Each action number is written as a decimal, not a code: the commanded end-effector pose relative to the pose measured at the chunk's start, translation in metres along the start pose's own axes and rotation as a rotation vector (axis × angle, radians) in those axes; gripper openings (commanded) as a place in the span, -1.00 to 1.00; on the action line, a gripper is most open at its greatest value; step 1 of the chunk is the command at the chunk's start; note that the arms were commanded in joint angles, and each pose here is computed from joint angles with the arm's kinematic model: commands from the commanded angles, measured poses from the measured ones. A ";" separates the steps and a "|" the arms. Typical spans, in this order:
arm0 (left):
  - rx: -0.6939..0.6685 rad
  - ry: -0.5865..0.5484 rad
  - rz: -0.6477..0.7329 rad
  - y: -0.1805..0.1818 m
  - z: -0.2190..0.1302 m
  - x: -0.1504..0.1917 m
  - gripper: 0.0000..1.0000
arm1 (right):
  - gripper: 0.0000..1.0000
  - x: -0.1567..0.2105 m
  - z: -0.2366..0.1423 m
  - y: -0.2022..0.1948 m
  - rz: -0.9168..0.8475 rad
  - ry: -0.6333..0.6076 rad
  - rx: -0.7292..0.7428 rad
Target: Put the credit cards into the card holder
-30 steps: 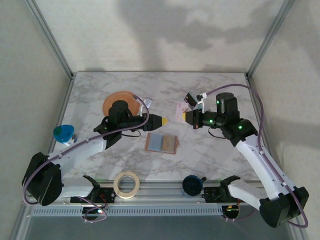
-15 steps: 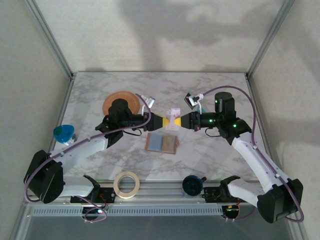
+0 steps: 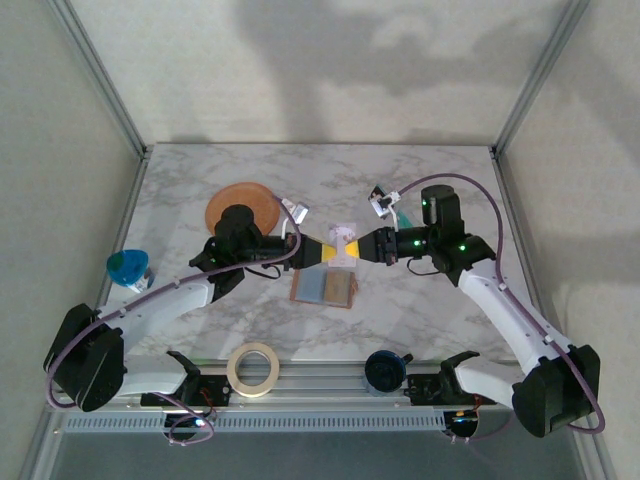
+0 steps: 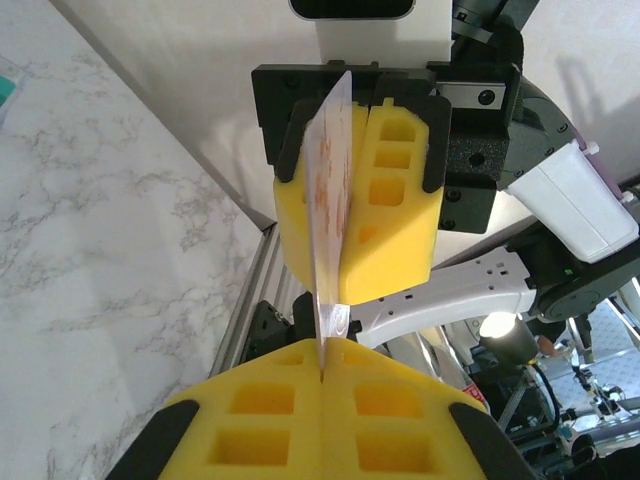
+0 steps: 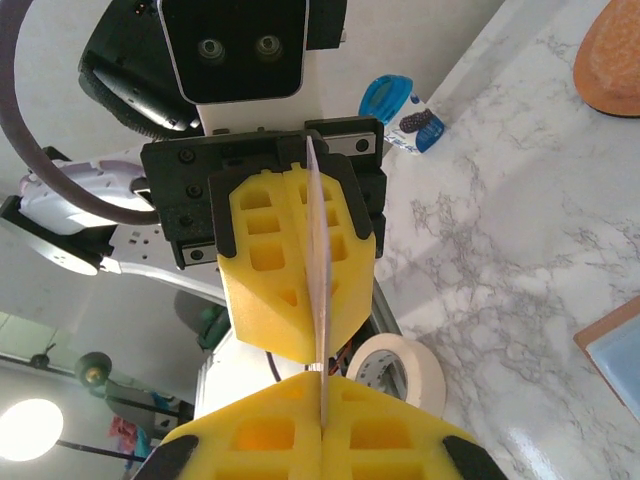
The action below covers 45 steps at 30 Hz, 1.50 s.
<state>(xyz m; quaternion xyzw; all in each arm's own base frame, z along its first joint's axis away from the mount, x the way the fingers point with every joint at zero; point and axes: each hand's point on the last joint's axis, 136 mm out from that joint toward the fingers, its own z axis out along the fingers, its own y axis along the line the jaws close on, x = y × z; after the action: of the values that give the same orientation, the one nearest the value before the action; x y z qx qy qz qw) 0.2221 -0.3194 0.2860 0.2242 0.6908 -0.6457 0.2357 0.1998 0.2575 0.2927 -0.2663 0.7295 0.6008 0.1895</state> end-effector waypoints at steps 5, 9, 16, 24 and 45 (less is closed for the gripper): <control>-0.097 -0.009 -0.005 0.021 -0.002 0.002 -1.00 | -0.21 0.013 0.005 -0.011 0.004 0.014 0.074; -0.287 0.012 -0.151 0.076 -0.020 0.023 -1.00 | 0.13 0.021 -0.002 -0.050 0.092 0.012 0.292; -0.488 0.117 -0.341 0.140 -0.040 0.083 -1.00 | 0.09 0.083 -0.007 -0.133 0.164 0.175 0.777; -0.611 0.225 -0.430 0.187 -0.040 0.111 -1.00 | 0.12 0.109 0.008 -0.183 0.162 0.246 0.982; -0.582 0.319 -0.506 0.211 -0.026 0.121 -1.00 | 0.09 0.117 0.011 -0.203 0.242 0.266 0.904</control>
<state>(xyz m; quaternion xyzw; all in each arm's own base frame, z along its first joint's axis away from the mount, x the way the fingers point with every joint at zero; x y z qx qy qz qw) 0.2544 -0.2768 0.0469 0.0624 0.9080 -0.4137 0.0231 0.2386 0.2212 0.0689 -0.1394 0.9620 0.1904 0.1372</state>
